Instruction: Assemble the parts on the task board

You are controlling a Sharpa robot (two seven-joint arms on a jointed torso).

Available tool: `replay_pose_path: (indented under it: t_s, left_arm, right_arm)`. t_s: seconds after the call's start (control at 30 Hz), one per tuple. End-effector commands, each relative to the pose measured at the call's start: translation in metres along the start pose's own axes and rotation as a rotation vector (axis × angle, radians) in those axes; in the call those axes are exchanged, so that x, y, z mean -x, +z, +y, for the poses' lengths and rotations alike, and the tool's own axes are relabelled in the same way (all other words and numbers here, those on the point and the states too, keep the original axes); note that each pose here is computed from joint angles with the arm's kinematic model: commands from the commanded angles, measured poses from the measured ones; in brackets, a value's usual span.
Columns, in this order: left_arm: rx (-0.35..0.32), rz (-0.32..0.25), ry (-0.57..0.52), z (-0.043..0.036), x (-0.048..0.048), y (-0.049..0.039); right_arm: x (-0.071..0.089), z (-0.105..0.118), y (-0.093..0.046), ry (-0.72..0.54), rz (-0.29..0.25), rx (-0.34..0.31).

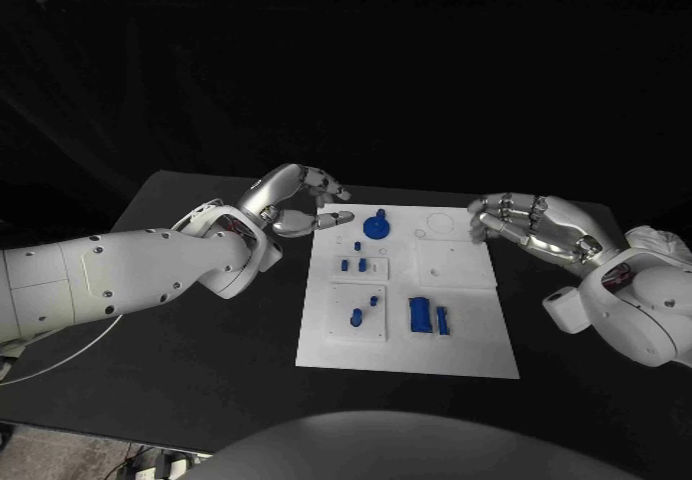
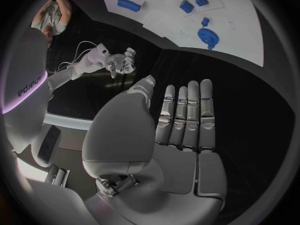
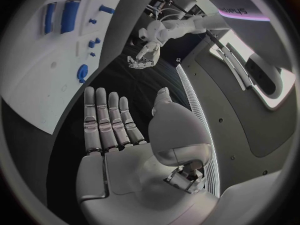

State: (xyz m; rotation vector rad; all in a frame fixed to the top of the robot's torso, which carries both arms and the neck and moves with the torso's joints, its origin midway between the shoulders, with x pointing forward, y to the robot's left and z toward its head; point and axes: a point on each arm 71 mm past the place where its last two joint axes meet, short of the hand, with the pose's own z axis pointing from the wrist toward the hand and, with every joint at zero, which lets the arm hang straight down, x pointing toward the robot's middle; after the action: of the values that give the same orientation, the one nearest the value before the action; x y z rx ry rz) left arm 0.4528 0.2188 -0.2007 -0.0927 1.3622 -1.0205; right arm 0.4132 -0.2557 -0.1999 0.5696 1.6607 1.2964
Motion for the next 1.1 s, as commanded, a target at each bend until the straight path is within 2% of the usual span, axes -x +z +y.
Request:
replay_pose_path:
  t_s: [0.03, 0.1, 0.2, 0.53, 0.57, 0.7, 0.9, 1.1]
  left_arm:
    - [-0.052, -0.06, -0.158, -0.0067, 0.0029, 0.0012]
    - [-0.054, -0.031, -0.232, -0.0083, -0.0006, 0.0028]
    - [-0.064, -0.012, -0.287, -0.0101, -0.0033, 0.0045]
    - [-0.064, 0.002, -0.328, -0.0093, -0.0055, 0.0069]
    - [-0.043, -0.012, -0.266, -0.0074, -0.0048, 0.0056]
    - [-0.029, -0.025, -0.282, -0.0072, -0.0053, 0.0063]
    - [0.041, -0.086, -0.365, -0.0061, -0.0079, 0.0095]
    - [0.167, -0.181, -0.503, -0.0035, -0.0136, 0.0132]
  right_arm:
    - [0.003, 0.003, 0.002, 0.248, -0.013, 0.063]
    - [0.006, 0.003, 0.003, 0.277, -0.011, 0.078]
    - [0.009, 0.003, 0.003, 0.289, -0.021, 0.098]
    - [0.012, 0.004, 0.001, 0.243, -0.027, 0.143]
    - [0.013, 0.0, 0.002, 0.24, -0.046, 0.082]
    - [0.011, 0.0, 0.005, 0.244, -0.064, 0.08]
    - [0.004, -0.001, 0.022, 0.267, -0.155, 0.066]
    - [-0.011, -0.004, 0.047, 0.316, -0.306, 0.024]
